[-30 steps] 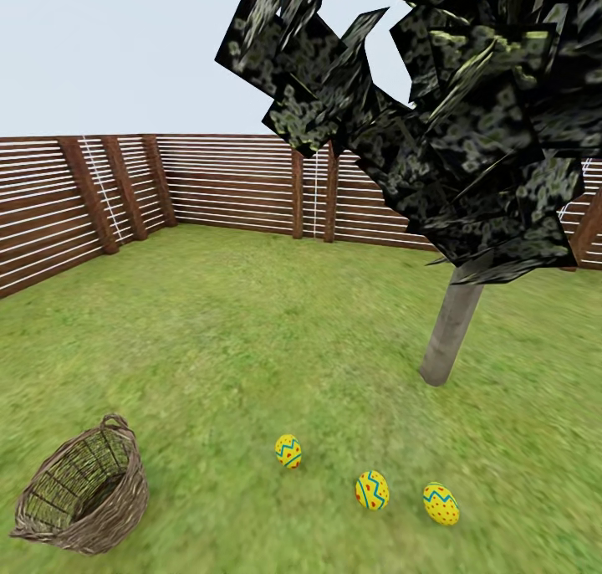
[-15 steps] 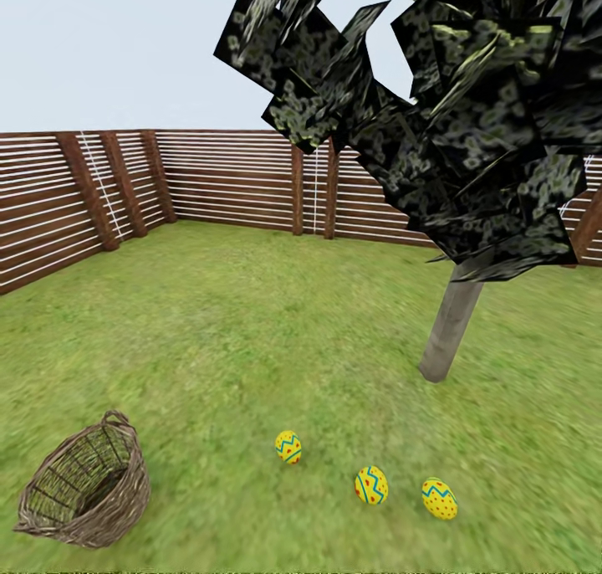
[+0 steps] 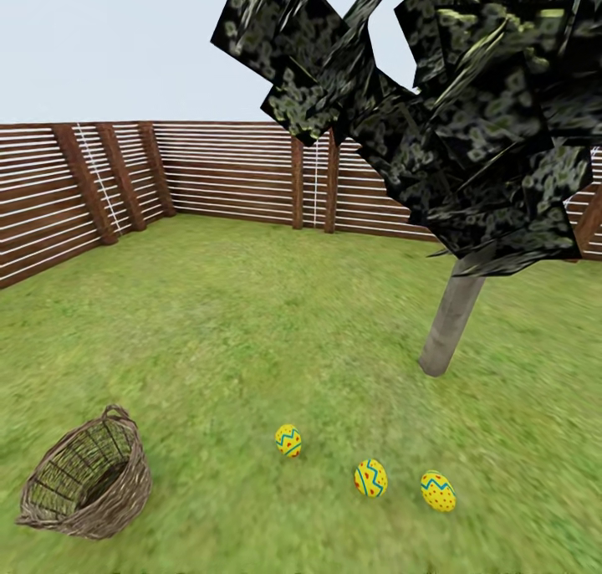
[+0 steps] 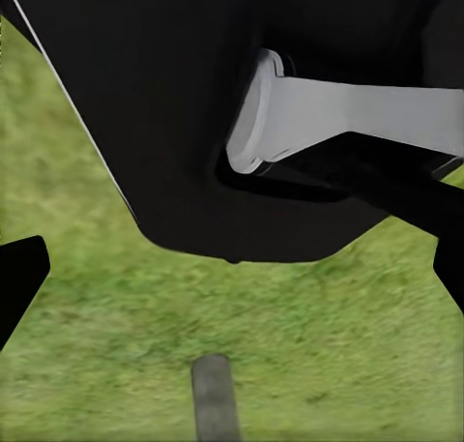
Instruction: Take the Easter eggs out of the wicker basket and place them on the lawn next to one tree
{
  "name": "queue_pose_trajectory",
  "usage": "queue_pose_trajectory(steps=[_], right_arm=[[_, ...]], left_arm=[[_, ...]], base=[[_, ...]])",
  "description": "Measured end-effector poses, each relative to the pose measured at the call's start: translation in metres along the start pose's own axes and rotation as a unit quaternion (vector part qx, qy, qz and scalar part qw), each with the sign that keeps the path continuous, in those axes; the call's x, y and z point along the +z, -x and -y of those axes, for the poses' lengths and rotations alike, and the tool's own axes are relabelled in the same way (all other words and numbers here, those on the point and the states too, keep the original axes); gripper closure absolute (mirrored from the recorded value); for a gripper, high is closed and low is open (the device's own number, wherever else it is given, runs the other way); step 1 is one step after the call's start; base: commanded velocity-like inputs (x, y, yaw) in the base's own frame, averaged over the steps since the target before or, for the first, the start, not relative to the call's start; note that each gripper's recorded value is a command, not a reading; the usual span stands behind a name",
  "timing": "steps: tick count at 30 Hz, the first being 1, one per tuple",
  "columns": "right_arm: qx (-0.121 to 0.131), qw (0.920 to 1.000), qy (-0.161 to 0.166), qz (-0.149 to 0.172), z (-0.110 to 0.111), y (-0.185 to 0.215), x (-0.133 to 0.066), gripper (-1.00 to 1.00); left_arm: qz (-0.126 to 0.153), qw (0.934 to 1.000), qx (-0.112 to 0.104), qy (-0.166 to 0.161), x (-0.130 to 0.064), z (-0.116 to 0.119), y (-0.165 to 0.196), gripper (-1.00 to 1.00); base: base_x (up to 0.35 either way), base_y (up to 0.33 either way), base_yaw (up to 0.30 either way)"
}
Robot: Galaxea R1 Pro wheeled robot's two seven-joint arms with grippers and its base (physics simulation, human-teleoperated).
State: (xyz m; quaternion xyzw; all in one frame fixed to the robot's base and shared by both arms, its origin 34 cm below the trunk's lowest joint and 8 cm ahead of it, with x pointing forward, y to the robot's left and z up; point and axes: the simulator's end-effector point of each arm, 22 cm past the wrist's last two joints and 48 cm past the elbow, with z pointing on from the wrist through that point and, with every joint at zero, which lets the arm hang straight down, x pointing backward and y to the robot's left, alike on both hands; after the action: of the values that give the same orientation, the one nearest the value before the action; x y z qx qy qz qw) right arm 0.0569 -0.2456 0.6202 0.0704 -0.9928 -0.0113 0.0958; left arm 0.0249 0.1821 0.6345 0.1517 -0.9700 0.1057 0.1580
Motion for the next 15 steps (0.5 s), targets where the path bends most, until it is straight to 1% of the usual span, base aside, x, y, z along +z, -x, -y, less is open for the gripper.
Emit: queue_pose_trajectory(steps=[4,6,7,8,10,12,15], right_arm=[[0.001,1.0,0.0,-0.002,0.0,-0.001,0.0,-1.0],[0.004,1.0,-0.002,-0.003,0.003,-0.002,0.0,-1.0],[0.004,1.0,-0.004,-0.003,0.007,-0.002,0.0,-1.0],[0.007,0.9999,-0.016,-0.003,0.025,-0.003,0.0,-1.0],[0.008,0.9997,-0.023,-0.002,0.036,-0.004,-0.001,-1.0],[0.007,0.9996,-0.026,-0.003,0.041,-0.004,-0.001,-1.0],[0.006,0.9996,-0.027,-0.003,0.042,-0.004,-0.001,-1.0]], left_arm=[[-0.001,1.0,0.001,-0.002,0.0,0.002,0.0,-1.0],[0.002,1.0,0.0,0.0,0.0,-0.001,0.003,-1.0],[0.004,1.0,0.0,0.004,-0.001,-0.007,0.005,-1.0],[0.008,0.9999,-0.001,0.014,-0.005,-0.023,0.011,-1.0],[0.01,0.9997,-0.001,0.021,-0.007,-0.032,0.013,-1.0],[0.01,0.9997,-0.001,0.022,-0.007,-0.035,0.013,-1.0],[0.01,0.9997,-0.001,0.022,-0.007,-0.034,0.013,-1.0]], base=[[0.0,0.0,0.0],[0.0,0.0,0.0],[0.0,0.0,0.0],[0.0,0.0,0.0],[0.0,0.0,0.0],[0.0,0.0,0.0],[0.0,0.0,0.0]])
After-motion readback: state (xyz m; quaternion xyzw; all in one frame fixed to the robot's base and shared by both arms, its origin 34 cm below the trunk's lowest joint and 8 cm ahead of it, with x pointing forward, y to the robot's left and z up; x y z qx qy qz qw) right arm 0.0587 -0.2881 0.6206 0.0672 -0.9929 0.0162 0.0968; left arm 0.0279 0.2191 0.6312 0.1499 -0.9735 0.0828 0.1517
